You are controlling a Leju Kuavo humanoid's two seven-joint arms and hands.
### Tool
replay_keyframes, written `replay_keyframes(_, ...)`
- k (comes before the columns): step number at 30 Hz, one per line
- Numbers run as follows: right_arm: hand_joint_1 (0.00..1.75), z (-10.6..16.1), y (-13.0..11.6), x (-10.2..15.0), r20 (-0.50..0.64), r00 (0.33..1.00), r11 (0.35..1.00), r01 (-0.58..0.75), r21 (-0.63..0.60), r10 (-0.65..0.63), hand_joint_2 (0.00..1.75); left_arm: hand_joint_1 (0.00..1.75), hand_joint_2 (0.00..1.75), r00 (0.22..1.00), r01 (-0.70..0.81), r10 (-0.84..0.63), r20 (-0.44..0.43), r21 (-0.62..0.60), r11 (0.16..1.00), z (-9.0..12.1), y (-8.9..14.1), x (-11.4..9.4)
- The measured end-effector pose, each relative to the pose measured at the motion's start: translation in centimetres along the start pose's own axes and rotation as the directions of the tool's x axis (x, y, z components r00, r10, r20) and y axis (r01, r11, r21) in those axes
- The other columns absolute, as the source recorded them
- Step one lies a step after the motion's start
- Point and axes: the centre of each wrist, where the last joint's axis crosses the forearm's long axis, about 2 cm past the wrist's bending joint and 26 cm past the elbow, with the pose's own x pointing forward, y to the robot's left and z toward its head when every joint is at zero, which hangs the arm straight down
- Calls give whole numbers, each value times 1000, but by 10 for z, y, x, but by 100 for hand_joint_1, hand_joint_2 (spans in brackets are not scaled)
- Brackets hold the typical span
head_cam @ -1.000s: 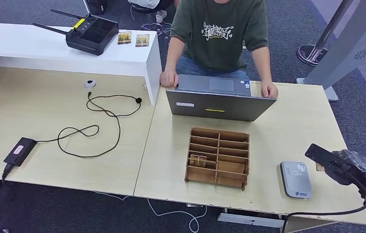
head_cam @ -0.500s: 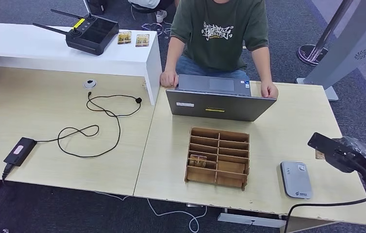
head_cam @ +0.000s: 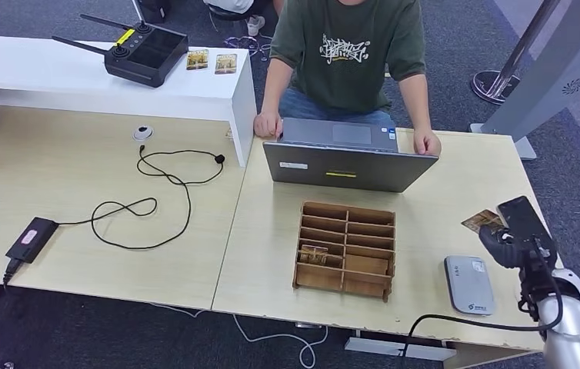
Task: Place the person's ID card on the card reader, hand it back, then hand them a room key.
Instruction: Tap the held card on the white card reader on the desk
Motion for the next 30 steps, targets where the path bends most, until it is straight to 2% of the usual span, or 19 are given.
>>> replay_keyframes(6, 139, 9, 34, -4, -33, 997, 997, 75, 22, -74, 175, 0, 0, 1000, -12, 12, 1, -5, 1000, -1, -4, 0)
replay_keyframes(13, 136, 25, 61, -17, -130, 988, 994, 90, 65, -81, 175, 0, 0, 1000, -3, 3, -9, -4, 1000, -2, -6, 0)
replay_keyframes(19, 137, 33, 65, -33, -199, 976, 988, 114, 102, -92, 175, 0, 0, 1000, 5, -5, -16, 0, 1000, -2, -6, 0)
replay_keyframes(30, 136, 36, 59, -57, -261, 959, 988, 134, 78, -110, 175, 0, 0, 1000, 15, -15, -16, 3, 1000, -2, -5, 2)
